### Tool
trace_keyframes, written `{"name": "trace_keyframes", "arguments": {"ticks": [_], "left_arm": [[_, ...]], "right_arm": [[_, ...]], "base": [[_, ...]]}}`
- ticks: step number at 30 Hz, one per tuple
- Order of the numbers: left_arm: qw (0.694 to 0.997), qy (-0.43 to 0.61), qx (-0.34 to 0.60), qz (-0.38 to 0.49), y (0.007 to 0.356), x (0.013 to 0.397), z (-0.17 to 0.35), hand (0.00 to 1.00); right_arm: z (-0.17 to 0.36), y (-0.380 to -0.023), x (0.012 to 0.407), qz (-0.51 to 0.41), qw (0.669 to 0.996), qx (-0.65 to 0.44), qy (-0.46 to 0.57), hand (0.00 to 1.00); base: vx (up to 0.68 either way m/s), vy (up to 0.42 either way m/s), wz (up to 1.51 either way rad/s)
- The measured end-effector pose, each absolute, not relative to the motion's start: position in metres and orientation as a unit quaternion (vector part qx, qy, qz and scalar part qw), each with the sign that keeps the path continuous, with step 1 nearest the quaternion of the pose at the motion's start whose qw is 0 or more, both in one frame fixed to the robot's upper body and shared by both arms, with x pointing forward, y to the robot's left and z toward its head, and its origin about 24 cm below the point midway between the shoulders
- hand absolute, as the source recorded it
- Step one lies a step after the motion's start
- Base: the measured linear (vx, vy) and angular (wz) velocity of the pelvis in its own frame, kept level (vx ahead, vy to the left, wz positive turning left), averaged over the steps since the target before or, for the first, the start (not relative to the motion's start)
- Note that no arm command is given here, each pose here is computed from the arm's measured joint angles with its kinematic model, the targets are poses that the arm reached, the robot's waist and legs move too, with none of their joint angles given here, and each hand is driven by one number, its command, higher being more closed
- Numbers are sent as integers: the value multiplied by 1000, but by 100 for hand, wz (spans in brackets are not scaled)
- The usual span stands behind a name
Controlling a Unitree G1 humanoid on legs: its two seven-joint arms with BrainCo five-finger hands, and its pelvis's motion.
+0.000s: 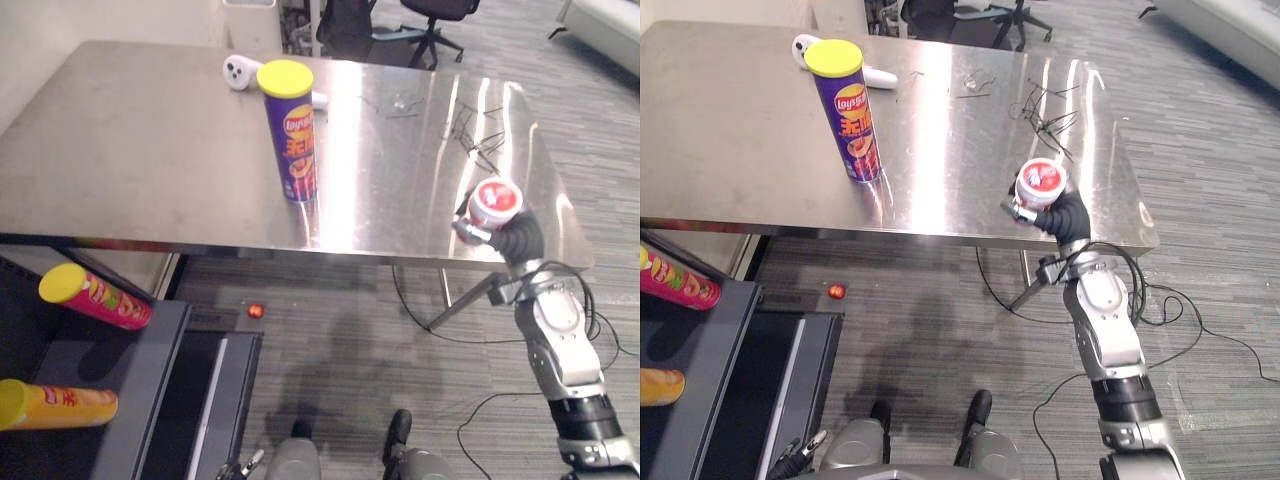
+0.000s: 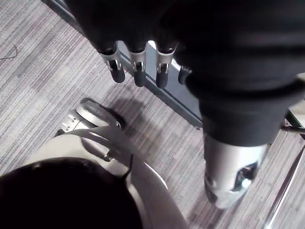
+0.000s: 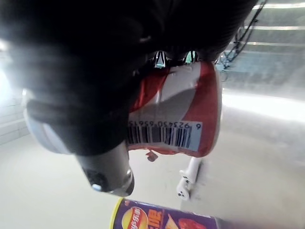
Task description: Put the gum and the chips on the shelf.
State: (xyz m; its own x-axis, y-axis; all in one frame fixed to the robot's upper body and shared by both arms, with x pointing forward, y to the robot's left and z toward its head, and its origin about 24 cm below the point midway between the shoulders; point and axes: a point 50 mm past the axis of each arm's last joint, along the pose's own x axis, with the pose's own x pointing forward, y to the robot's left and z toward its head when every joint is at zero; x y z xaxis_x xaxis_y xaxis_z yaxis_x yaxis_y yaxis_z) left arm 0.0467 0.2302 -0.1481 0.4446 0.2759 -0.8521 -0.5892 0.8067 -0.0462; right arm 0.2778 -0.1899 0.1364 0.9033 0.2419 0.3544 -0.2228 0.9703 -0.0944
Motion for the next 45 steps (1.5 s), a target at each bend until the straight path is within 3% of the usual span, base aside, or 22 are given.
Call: {"name": "trace_keyframes", "arguments": {"ticks": [12, 17, 24, 33, 37, 45], "left_arm": [[790, 489, -210, 306, 231, 24, -155, 0], [785, 488, -222, 309, 228, 25, -156, 0], [785, 476, -228, 325, 219, 27, -157, 0], [738, 531, -254, 330, 193, -12, -167, 0], [747, 528, -244, 320, 202, -12, -165, 0], [731, 561, -239, 306, 196, -30, -168, 0]], "right_arm": [[89, -192, 251, 130, 987, -7, -96, 100], [84, -180, 250, 142, 986, 2, -88, 100], [98, -138, 290, 173, 979, 23, -108, 100], [79, -204, 270, 55, 995, -11, -84, 100], [70, -213, 257, 34, 997, -14, -68, 100], [63, -233, 229, 1, 998, -16, -52, 100]], "base": [[-10, -5, -9], [10, -21, 29], [5, -73, 88], [-50, 58, 163], [-2, 157, 75], [-74, 98, 45]]}}
